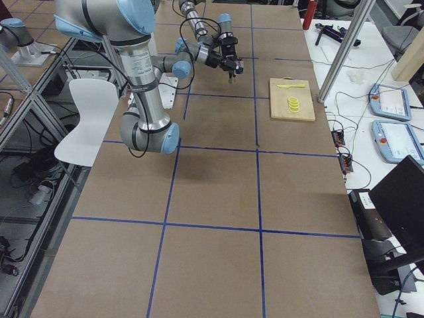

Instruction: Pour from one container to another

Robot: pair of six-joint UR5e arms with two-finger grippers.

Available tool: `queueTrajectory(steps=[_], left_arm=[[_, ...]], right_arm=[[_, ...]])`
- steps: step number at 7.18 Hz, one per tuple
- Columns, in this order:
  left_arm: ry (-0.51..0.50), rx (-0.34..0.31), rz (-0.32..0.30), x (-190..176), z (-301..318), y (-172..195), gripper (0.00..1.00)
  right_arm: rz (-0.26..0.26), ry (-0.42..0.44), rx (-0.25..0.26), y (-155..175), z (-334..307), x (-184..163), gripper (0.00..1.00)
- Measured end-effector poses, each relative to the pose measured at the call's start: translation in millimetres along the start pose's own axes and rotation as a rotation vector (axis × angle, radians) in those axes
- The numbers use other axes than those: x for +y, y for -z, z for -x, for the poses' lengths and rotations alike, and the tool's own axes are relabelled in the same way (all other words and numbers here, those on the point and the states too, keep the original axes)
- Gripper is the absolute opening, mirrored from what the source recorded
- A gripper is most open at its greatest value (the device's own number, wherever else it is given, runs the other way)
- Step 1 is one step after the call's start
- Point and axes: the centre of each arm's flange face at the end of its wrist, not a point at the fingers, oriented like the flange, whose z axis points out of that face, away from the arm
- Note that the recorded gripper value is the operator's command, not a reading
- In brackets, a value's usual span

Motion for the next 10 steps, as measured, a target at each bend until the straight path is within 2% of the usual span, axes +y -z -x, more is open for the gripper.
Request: queueTrajectory(steps=[3,10], left_arm=[[0.001,0.0,0.0,0,0,0,0.0],[0.001,0.001,-0.005,-1,0,1,0.0]], right_arm=[[0.003,0.074,0.02,8,7,-11,0.0],[-0.015,0.149,0.035,14,13,-10,0.0]])
